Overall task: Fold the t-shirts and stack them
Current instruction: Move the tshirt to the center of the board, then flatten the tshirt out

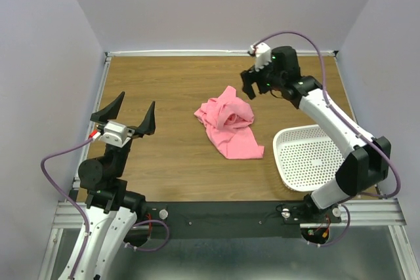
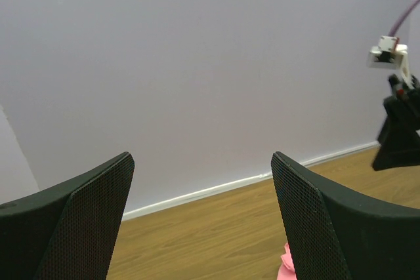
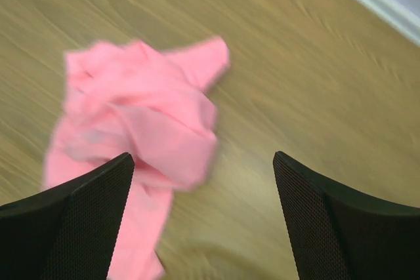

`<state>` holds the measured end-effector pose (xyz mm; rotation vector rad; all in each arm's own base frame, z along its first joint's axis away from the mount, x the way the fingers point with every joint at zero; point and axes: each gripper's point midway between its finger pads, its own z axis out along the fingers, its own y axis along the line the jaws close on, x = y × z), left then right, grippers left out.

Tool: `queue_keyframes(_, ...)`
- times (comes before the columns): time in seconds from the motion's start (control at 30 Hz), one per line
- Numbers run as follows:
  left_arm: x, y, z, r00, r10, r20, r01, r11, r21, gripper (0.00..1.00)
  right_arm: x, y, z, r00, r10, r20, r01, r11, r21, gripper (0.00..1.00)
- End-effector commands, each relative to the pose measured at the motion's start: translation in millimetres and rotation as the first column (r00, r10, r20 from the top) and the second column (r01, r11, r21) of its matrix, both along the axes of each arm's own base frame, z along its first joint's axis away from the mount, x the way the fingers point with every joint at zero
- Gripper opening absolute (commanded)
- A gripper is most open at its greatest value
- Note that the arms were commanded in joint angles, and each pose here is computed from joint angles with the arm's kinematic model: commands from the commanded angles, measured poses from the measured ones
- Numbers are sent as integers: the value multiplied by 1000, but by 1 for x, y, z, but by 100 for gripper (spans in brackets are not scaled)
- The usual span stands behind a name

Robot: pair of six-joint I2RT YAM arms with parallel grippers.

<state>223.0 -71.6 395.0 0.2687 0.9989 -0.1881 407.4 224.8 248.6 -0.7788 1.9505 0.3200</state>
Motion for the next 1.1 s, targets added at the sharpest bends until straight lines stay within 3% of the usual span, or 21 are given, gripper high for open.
queue_keyframes(0.0, -7, -1, 7, 999, -15, 32, 15, 1000, -8, 93, -38, -86, -39, 980, -162, -119, 139, 973, -182, 92)
queue_keyframes(0.13, -7, -4, 8, 999, -33, 29, 33, 999, -8, 93, -93, -122, -77, 958, -223, -182, 164, 943, -291, 92)
queue_keyframes(0.23, -8, -6, 8, 999, -44, 29, 44, 999, -8, 93, -112, -153, -74, 960, -257, -111, 202, 909, -364, 97)
queue_keyframes(0.37, -9, -6, 8, 998, -47, 33, 47, 999, -8, 92, -132, -189, -84, 986, -122, -115, 44, 849, -526, 96)
queue_keyframes(0.47, -9, -7, 6, 998, -49, 29, 50, 999, -6, 93, -139, -212, -98, 981, 103, -163, -183, 761, -622, 87)
queue_keyframes(0.5, -9, -7, 7, 998, -49, 32, 50, 999, -7, 92, -138, -224, -101, 961, 212, -179, -277, 684, -674, 85)
queue_keyframes(0.63, -10, -7, 8, 998, -50, 35, 50, 999, -6, 93, -125, -226, -132, 866, 404, -296, -487, 543, -684, 77)
queue_keyframes(0.8, -12, -7, 6, 998, -54, 40, 54, 998, -7, 93, -96, -218, -140, 809, 485, -334, -571, 508, -645, 76)
queue_keyframes(0.9, -14, -6, 8, 998, -49, 48, 49, 999, -9, 93, -105, -215, -169, 741, 511, -434, -667, 492, -559, 74)
queue_keyframes(0.97, -15, -6, 9, 998, -48, 51, 48, 999, -9, 92, -107, -218, -183, 721, 495, -486, -693, 496, -523, 61)
queue_keyframes(1.03, -16, -6, 10, 997, -50, 55, 51, 999, -11, 93, -108, -218, -195, 721, 458, -520, -690, 544, -477, 47)
queue_keyframes(1.07, -17, -6, 10, 997, -50, 57, 51, 999, -12, 93, -109, -216, -196, 723, 458, -518, -686, 561, -463, 30)
